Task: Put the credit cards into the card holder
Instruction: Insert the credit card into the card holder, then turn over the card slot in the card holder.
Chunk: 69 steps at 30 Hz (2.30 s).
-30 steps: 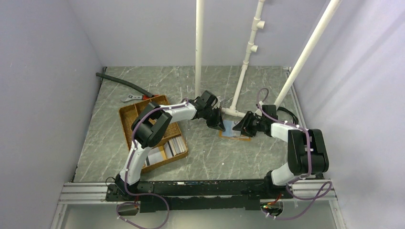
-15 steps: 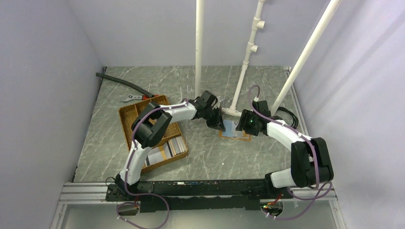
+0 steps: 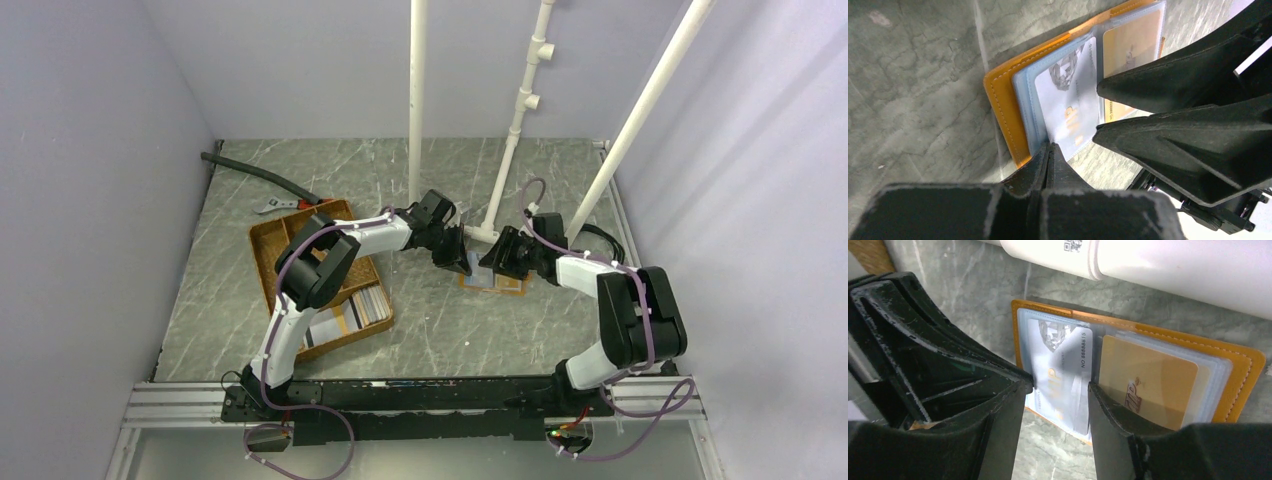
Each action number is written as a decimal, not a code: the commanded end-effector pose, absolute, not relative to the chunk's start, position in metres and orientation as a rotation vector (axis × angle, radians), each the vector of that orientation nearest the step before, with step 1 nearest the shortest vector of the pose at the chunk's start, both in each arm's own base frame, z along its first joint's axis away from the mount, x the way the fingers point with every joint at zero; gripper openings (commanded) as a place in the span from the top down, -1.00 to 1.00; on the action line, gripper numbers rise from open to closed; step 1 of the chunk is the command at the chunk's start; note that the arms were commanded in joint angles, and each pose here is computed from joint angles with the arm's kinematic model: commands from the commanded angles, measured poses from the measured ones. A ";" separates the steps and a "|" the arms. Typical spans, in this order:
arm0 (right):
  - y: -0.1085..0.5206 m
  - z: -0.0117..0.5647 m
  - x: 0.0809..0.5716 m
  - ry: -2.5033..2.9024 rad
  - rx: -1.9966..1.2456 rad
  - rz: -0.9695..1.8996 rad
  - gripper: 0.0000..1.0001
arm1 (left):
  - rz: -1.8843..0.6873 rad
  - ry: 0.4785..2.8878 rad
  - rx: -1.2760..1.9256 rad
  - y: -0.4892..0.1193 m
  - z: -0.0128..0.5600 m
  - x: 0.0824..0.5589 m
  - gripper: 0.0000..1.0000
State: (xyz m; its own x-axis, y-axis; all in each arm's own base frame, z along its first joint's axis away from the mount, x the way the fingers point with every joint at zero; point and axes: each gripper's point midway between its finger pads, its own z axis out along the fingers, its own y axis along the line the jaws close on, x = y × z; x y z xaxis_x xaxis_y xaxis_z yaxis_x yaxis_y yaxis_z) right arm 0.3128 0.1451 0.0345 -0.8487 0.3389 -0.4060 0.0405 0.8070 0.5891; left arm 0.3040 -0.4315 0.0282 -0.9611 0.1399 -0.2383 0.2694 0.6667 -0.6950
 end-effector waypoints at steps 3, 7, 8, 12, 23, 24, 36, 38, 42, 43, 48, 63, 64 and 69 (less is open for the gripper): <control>0.148 0.059 0.310 2.394 0.297 0.919 -0.06 | -1.017 2.773 0.352 -0.414 0.002 0.299 1.00; 0.130 0.048 0.304 2.463 0.308 0.765 -0.08 | -1.084 2.725 0.357 -0.419 0.025 0.300 0.98; 0.129 0.044 0.301 2.478 0.315 0.751 -0.08 | -1.099 2.713 0.348 -0.420 0.031 0.300 0.91; 0.126 0.035 0.292 2.505 0.342 0.725 -0.05 | -1.118 2.698 0.309 -0.418 0.044 0.300 0.61; 0.129 0.024 0.289 2.530 0.322 0.730 -0.04 | -1.021 2.728 0.238 -0.404 0.032 0.300 0.85; 0.130 0.024 0.290 2.529 0.320 0.730 -0.04 | -0.999 2.740 0.238 -0.403 0.028 0.301 0.89; 0.166 0.051 0.297 2.429 0.287 0.988 -0.03 | -0.964 2.805 0.246 -0.404 0.001 0.295 1.00; 0.157 0.053 0.297 2.433 0.278 0.913 -0.05 | -0.953 2.799 0.257 -0.403 0.004 0.296 1.00; 0.133 0.040 0.293 2.488 0.300 0.712 -0.07 | -0.946 2.793 0.273 -0.402 0.008 0.297 1.00; 0.130 0.036 0.292 2.501 0.308 0.681 -0.07 | -0.943 2.794 0.272 -0.402 0.008 0.297 1.00; 0.135 0.029 0.288 2.534 0.284 0.624 -0.06 | -0.957 2.802 0.248 -0.403 0.007 0.295 1.00; 0.095 0.027 0.306 2.517 0.406 0.044 -0.03 | -0.854 2.850 0.187 -0.393 -0.001 0.298 1.00; 0.089 0.028 0.303 2.505 0.426 0.017 -0.03 | -0.851 2.850 0.186 -0.393 -0.001 0.298 1.00; 0.116 0.044 0.296 2.470 0.299 0.271 -0.06 | -0.893 2.834 0.217 -0.395 0.003 0.299 1.00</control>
State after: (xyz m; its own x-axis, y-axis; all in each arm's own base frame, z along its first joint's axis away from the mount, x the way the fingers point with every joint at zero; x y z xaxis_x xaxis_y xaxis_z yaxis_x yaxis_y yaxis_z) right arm 0.3045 0.1218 0.0361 -0.7861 0.3010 -0.5398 0.1872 0.9483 0.2562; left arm 0.2997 -0.4128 0.0270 -0.9707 0.0806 -0.2261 0.2083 0.7512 -0.6264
